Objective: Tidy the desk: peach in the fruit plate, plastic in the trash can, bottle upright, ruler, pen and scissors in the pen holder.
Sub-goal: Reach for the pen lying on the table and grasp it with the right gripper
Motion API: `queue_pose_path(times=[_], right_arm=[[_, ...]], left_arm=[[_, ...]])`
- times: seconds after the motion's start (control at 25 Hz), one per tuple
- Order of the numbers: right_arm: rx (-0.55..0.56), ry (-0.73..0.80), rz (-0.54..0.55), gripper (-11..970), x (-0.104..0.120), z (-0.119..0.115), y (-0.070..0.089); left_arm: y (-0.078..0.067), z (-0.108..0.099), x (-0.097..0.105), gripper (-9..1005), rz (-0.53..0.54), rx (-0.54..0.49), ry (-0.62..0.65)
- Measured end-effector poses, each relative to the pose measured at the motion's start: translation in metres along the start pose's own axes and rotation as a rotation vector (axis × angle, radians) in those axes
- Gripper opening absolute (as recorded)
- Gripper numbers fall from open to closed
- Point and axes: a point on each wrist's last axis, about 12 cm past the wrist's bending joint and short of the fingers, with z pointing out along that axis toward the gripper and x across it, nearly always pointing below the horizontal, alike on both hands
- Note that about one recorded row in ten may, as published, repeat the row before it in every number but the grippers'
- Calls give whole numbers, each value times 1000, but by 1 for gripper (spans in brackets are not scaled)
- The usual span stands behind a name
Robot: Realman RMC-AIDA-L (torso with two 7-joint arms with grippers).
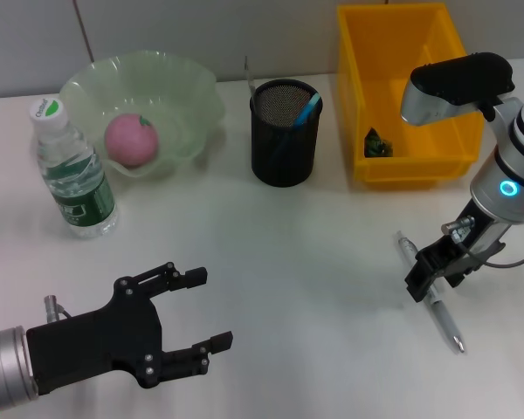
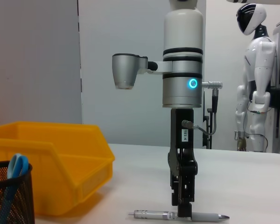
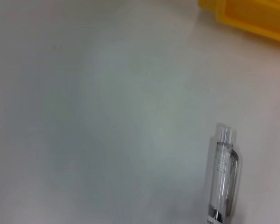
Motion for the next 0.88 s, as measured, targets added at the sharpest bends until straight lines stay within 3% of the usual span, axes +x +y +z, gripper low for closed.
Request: queue_pose_path(times=[0.88], right_arm=[[18, 31, -22, 446, 1, 5, 4]], left_arm=[[-1, -1, 0, 803, 0, 1, -3]])
